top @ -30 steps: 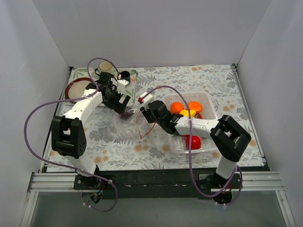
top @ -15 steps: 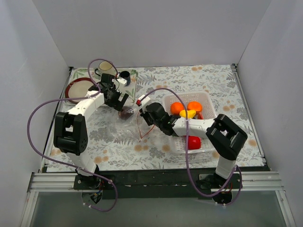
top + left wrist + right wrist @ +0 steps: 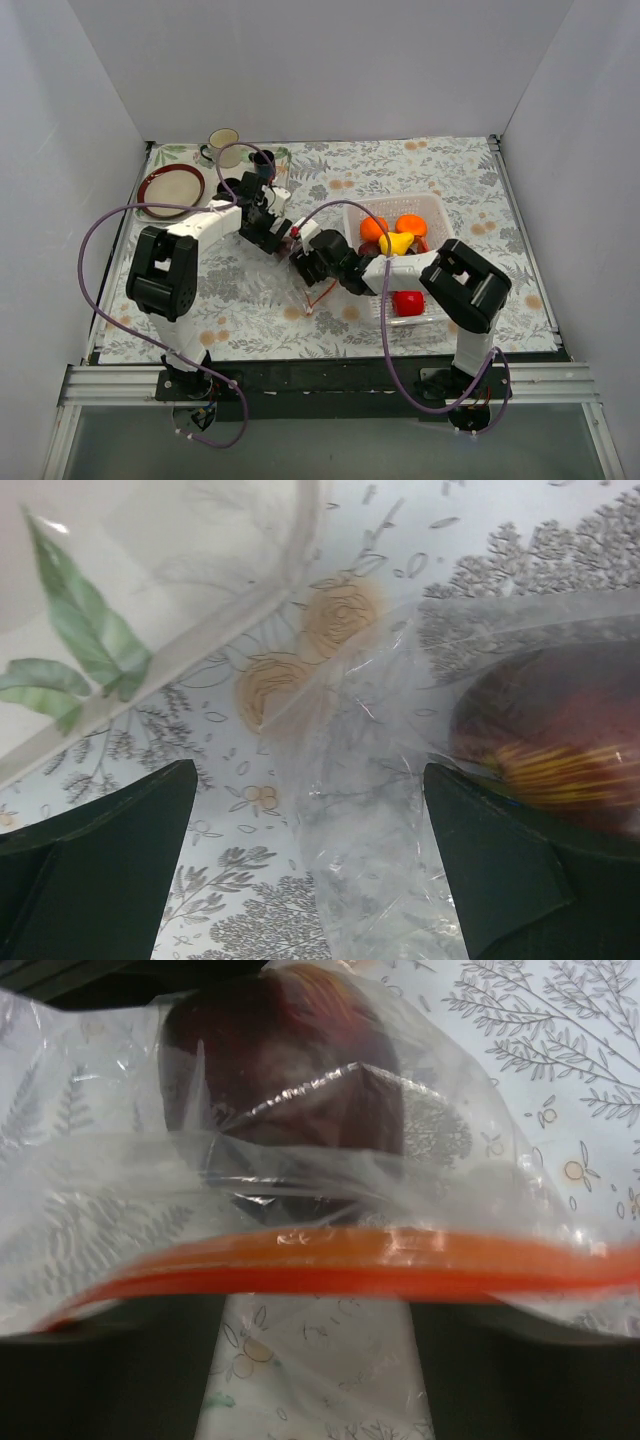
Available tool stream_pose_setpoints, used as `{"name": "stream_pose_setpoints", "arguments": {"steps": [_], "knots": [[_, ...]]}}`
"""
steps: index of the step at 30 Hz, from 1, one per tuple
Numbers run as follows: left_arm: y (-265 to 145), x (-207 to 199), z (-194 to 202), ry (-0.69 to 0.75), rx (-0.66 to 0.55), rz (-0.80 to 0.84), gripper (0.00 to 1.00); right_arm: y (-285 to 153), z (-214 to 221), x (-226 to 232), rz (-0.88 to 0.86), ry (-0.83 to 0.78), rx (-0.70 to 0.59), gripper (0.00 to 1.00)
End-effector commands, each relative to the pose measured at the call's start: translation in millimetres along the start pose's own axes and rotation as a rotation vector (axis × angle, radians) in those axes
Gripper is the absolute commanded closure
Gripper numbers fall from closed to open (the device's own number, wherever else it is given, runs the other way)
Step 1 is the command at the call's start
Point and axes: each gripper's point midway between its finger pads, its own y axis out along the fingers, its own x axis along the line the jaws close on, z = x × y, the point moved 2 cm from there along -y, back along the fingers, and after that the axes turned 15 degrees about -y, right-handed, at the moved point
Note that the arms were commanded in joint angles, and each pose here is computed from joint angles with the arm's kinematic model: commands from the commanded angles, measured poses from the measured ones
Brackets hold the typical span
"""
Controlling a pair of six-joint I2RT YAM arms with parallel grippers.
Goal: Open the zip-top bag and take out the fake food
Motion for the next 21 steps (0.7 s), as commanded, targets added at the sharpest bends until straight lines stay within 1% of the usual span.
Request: {"name": "stream_pose_setpoints", "arguments": {"steps": [1,2,3,5,6,12,17,21], "knots": [[-15,-16,0,-0.004,-0.018,0.056,0.02,-2,-10,17,-0.092,0.012,-0.109,0.02],[-14,-19,2,0.003,-0.013,0.061,0.02,-3,-11,20,-0.111,0.012,-0.128,0.01],[-14,-20,4,0.005,-0.009,0.061,0.02,-4,-19,20,-0.105,0.012,-0.173,0.01],[-12,-25,7,0.019,0.007,0.064,0.02,-8,-15,21,-0.105,-0.008,-0.191,0.02],[-12,-26,9,0.019,0.014,0.068,0.02,-9,-22,19,-0.091,-0.017,-0.226,0.02],[-9,-46,15,0.052,0.062,0.114,0.02,-6,-29,11,-0.047,-0.093,-0.245,0.01],[-11,-80,33,0.122,0.149,0.244,0.02,2,-36,14,-0.063,-0.115,-0.25,0.01],[-13,-85,36,0.131,0.154,0.248,0.02,4,-35,21,-0.097,-0.119,-0.247,0.01]]}}
